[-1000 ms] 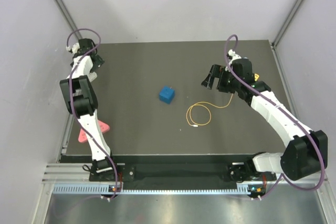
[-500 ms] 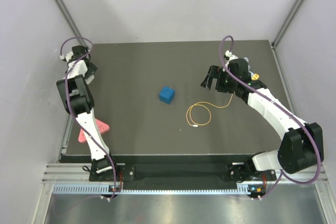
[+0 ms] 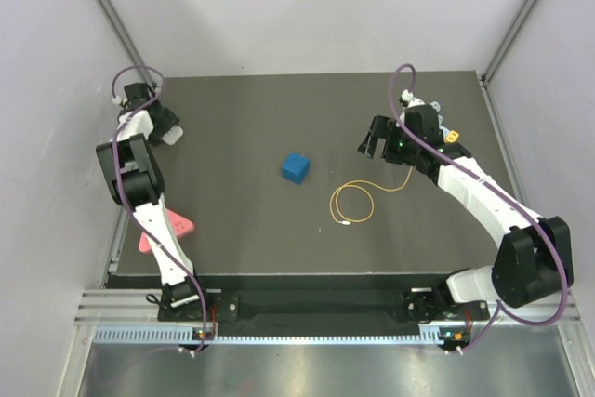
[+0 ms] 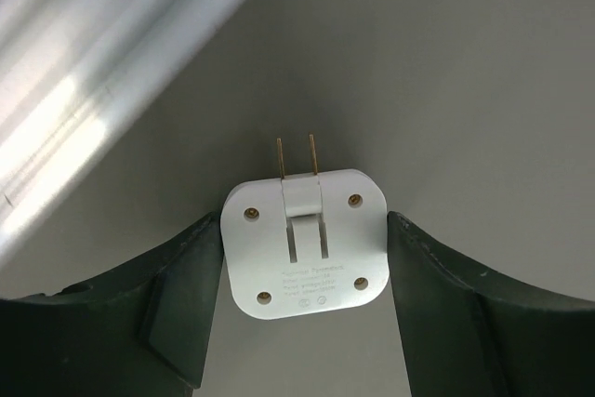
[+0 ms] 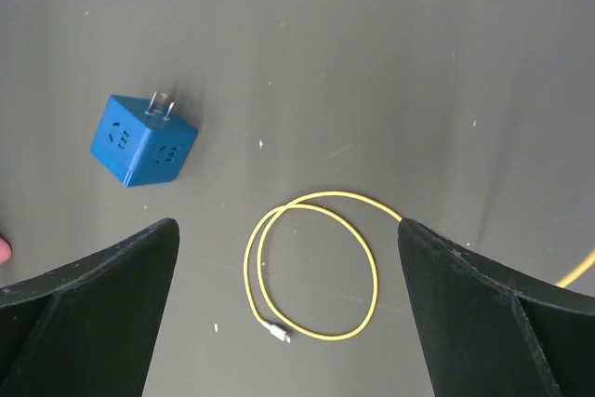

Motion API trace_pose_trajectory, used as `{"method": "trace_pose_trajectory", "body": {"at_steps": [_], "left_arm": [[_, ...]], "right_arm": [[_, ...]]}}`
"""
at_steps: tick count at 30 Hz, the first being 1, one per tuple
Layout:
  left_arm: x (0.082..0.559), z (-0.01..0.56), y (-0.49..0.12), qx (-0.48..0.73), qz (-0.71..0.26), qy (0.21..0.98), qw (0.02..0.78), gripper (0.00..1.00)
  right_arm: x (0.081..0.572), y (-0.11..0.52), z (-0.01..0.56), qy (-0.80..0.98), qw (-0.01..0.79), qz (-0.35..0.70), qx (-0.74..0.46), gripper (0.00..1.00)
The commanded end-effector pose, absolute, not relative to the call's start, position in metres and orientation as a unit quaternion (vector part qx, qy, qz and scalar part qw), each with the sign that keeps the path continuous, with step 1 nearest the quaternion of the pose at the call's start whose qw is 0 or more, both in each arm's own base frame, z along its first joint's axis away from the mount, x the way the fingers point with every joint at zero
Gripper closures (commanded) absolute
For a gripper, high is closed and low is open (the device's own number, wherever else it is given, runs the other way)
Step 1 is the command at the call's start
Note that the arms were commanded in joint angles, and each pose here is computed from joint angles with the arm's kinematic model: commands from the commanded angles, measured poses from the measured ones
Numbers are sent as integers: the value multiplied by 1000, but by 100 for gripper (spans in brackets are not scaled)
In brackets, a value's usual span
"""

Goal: Insert the plug

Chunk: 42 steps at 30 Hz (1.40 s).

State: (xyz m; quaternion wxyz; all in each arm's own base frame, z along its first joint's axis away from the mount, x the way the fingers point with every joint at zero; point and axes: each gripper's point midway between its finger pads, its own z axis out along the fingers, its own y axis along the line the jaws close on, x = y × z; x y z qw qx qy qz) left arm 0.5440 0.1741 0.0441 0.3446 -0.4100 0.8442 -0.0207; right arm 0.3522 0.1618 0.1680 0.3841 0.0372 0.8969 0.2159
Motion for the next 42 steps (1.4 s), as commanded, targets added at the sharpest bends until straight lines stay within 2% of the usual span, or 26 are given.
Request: {"method": "trace_pose_trajectory", "body": {"at_steps": [1, 2, 4, 9, 10, 11, 15, 16, 19, 23, 29, 32, 33, 35, 36, 38, 39, 42], "left_arm": [[529, 63, 122, -391, -99, 857, 321, 95], [528, 72, 111, -385, -112, 856, 327, 100], [523, 98, 81, -364, -137, 854, 345, 100], [502, 173, -17, -345, -296, 812, 366, 100], [489, 168, -44, -339, -313, 815, 351, 100], [488, 181, -59, -344, -337, 800, 357, 100], [457, 220, -131, -321, -411, 776, 353, 100], [446, 219, -155, -309, -429, 781, 333, 100], [427, 236, -191, -299, -477, 766, 311, 100], [406, 252, -216, -297, -503, 753, 304, 100], [384, 264, -236, -305, -536, 734, 284, 100], [377, 267, -241, -309, -544, 729, 278, 100], [374, 270, -244, -307, -547, 727, 278, 100], [371, 273, -247, -304, -549, 726, 281, 100], [369, 275, -249, -301, -552, 725, 280, 100], [367, 281, -252, -285, -561, 723, 285, 100], [364, 285, -256, -270, -569, 723, 285, 99], [356, 288, -261, -239, -568, 736, 280, 52]], "right_arm": [[351, 169, 154, 898, 380, 216, 53, 0], [349, 174, 153, 897, 379, 222, 54, 1], [349, 188, 163, 884, 404, 232, 44, 5], [349, 242, 202, 836, 464, 289, 40, 8], [352, 245, 206, 829, 480, 283, 51, 8], [358, 258, 228, 799, 513, 309, 58, 8], [348, 311, 255, 747, 567, 343, 54, 8], [350, 315, 259, 740, 582, 332, 57, 9], [345, 351, 266, 733, 591, 336, 34, 10], [340, 370, 257, 742, 590, 314, 49, 13], [347, 365, 257, 736, 600, 301, 88, 20], [350, 364, 259, 731, 608, 296, 90, 26], [350, 365, 260, 730, 610, 296, 88, 34], [352, 366, 261, 728, 614, 294, 85, 43], [352, 366, 263, 726, 615, 296, 85, 53], [352, 367, 266, 720, 621, 299, 82, 66], [352, 366, 267, 719, 625, 296, 74, 79], [349, 362, 273, 710, 635, 299, 63, 100]]}}
